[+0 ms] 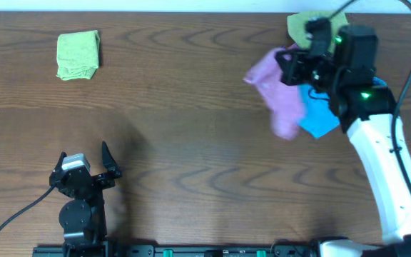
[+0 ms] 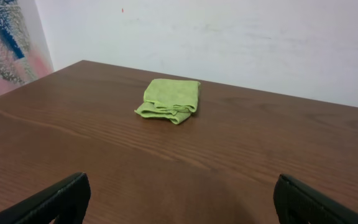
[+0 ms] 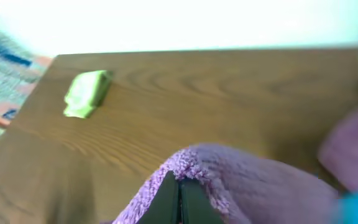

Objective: Fold the cloth
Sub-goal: 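Grasp the purple cloth corner with the right gripper and lift, then drag the purple cloth left and lay it on the table center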

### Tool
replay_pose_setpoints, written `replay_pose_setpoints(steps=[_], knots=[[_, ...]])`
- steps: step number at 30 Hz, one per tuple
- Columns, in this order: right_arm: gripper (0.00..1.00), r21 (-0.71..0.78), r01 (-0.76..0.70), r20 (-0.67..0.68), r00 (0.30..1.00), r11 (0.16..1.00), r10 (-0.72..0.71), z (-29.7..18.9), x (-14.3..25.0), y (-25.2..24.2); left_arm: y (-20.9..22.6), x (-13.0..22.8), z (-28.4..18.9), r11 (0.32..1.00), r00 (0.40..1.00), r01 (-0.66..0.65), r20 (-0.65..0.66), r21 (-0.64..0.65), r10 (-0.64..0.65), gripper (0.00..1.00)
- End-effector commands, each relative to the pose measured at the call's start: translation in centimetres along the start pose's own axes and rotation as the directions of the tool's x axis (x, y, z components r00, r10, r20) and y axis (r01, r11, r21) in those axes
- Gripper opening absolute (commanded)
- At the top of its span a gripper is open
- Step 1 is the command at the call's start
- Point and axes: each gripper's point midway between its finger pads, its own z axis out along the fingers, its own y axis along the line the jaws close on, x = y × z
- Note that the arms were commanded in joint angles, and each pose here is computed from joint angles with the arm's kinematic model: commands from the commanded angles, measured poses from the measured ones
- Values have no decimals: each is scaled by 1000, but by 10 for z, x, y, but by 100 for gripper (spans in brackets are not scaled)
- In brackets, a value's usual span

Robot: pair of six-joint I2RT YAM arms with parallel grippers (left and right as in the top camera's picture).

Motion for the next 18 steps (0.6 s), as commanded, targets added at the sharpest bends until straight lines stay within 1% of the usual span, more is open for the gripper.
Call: replay_pose_setpoints(steps=[1, 5, 10, 12, 14, 18], knots=[[1, -40, 97, 42, 995, 994, -95, -6, -16, 36, 4, 19, 3, 1000, 999, -13, -42, -17, 12, 95], [1, -62, 145, 55, 988, 988, -142, -1, -17, 48, 4, 19, 3, 1000, 999, -13, -42, -17, 12, 95], [1, 38, 127, 59, 990, 991, -129, 21, -21, 19, 4, 19, 3, 1000, 999, -13, -42, -17, 12, 95], [1, 60, 89, 63, 994, 994, -93, 37, -26, 5, 4, 19, 3, 1000, 999, -13, -42, -17, 12, 95], [1, 57, 57, 69, 996, 997, -61, 65, -37, -4, 4, 19, 3, 1000, 999, -13, -42, -17, 12, 95], [2, 52, 47, 71, 996, 998, -51, 103, -56, -11, 4, 19, 3, 1000, 999, -13, -42, -17, 12, 95]])
